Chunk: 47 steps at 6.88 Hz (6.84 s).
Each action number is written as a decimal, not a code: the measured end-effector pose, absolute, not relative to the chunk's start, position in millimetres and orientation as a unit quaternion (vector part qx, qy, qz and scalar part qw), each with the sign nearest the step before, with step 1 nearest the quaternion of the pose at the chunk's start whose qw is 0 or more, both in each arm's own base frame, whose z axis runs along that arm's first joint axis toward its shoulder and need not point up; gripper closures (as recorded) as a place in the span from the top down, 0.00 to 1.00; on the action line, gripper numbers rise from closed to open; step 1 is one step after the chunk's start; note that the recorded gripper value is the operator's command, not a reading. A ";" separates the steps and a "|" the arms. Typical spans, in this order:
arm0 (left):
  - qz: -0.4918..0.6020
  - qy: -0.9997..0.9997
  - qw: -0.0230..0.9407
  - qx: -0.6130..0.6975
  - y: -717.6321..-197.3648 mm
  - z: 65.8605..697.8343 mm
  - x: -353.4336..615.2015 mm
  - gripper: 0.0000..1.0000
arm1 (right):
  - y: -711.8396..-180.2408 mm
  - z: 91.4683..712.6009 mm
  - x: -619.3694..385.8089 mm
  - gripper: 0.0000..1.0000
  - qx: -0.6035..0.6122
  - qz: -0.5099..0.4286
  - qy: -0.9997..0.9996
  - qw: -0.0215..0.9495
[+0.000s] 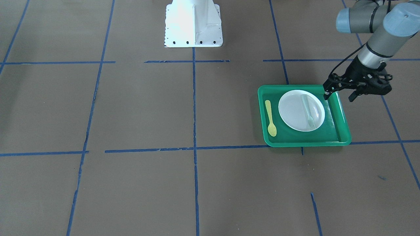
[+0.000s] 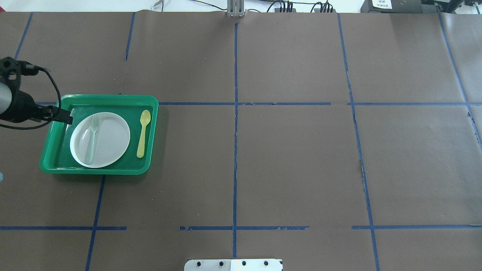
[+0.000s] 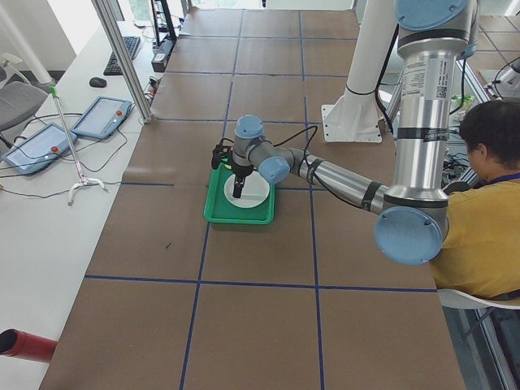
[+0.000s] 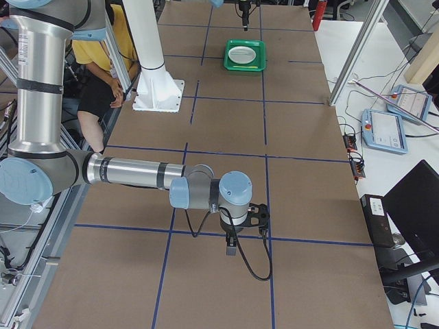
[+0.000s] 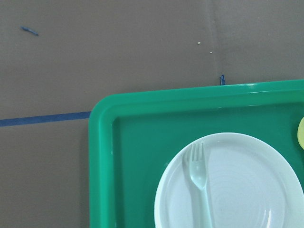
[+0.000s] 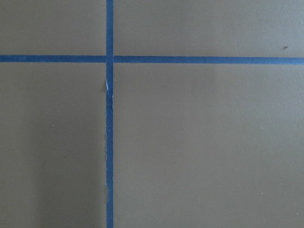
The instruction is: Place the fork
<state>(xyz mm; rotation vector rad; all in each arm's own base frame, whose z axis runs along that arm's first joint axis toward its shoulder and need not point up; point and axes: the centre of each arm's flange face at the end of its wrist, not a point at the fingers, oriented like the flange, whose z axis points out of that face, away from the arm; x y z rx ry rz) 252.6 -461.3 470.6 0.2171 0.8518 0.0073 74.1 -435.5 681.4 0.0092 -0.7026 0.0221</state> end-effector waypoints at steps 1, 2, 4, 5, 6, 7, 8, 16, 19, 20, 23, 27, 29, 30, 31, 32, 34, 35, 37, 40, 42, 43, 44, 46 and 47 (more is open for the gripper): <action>0.003 0.412 0.905 0.106 -458.1 482.4 275.5 0.97 | -435.4 681.5 74.1 1.00 0.004 0.011 -0.344 0.939; 0.004 0.408 0.907 0.106 -455.2 490.5 290.0 0.95 | -435.4 681.5 74.1 1.00 0.004 0.011 -0.344 0.939; 0.002 0.406 0.909 0.096 -453.7 495.9 318.0 0.93 | -435.4 681.6 74.1 1.00 0.004 0.011 -0.344 0.939; 0.003 0.406 0.910 0.089 -452.9 496.6 331.2 0.89 | -435.4 681.6 74.1 1.00 0.004 0.011 -0.344 0.939; 0.005 0.404 0.911 0.084 -450.9 498.7 339.5 0.77 | -435.4 681.5 74.2 1.00 0.004 0.011 -0.344 0.939; 0.007 0.402 0.912 0.079 -449.0 502.2 344.2 0.72 | -435.4 681.5 74.1 1.00 0.004 0.011 -0.344 0.939; 0.007 0.400 0.913 0.075 -448.0 505.3 346.4 0.72 | -435.4 681.5 74.1 1.00 0.004 0.011 -0.344 0.939; 0.012 0.405 0.912 0.069 -444.9 495.0 345.4 0.00 | -435.4 681.5 74.1 1.00 0.004 0.011 -0.344 0.939; -0.002 0.436 0.898 0.052 -456.8 462.5 302.6 0.00 | -435.4 681.6 74.1 1.00 0.004 0.011 -0.344 0.939; -0.018 0.437 0.898 0.055 -466.5 466.1 279.7 0.00 | -435.4 681.6 74.1 1.00 0.004 0.011 -0.344 0.939; -0.007 0.429 0.901 0.068 -470.0 512.1 249.1 0.00 | -435.4 681.6 74.1 1.00 0.004 0.011 -0.344 0.939; 0.004 0.442 0.893 0.084 -468.7 574.8 252.1 0.23 | -435.4 681.5 74.2 1.00 0.004 0.011 -0.344 0.939; 0.007 0.446 0.891 0.077 -467.0 575.0 253.2 0.81 | -435.5 681.5 74.1 1.00 0.005 0.011 -0.344 0.939; 0.010 0.451 0.890 0.074 -466.1 572.3 253.6 0.85 | -435.4 681.5 74.1 1.00 0.004 0.011 -0.344 0.939; 0.013 0.454 0.888 0.072 -465.3 570.1 253.6 0.85 | -435.4 681.5 74.1 1.00 0.004 0.011 -0.344 0.939; 0.016 0.460 0.885 0.067 -463.6 567.8 252.8 0.91 | -435.4 681.5 74.1 1.00 0.004 0.011 -0.344 0.939; 0.018 0.477 0.876 0.065 -461.6 552.4 239.5 1.00 | -435.4 681.6 74.1 1.00 0.004 0.011 -0.344 0.939; 0.001 0.479 0.874 0.076 -469.0 541.3 215.7 1.00 | -435.4 681.5 74.1 1.00 0.004 0.011 -0.344 0.939; -0.030 0.464 0.881 0.092 -485.7 535.3 166.3 1.00 | -435.4 681.6 74.2 1.00 0.004 0.011 -0.344 0.939; 0.012 0.384 0.915 0.123 -496.4 578.9 46.0 1.00 | -435.4 681.6 74.1 1.00 0.004 0.011 -0.344 0.939; 0.056 0.344 0.931 0.109 -478.7 616.6 -23.4 1.00 | -435.4 681.6 74.1 1.00 0.004 0.011 -0.344 0.939; 0.068 0.338 0.934 0.095 -468.6 629.8 -42.6 1.00 | -435.4 681.6 74.1 1.00 0.004 0.011 -0.344 0.939; 0.073 0.339 0.934 0.086 -459.1 637.3 -52.7 1.00 | -435.4 681.6 74.1 1.00 0.004 0.011 -0.344 0.939; 0.077 0.346 0.932 0.081 -446.6 640.5 -57.2 1.00 | -435.4 681.6 74.1 1.00 0.004 0.011 -0.344 0.939; 0.078 0.347 0.931 0.082 -446.0 640.0 -57.0 1.00 | -435.4 681.6 74.2 1.00 0.004 0.011 -0.344 0.939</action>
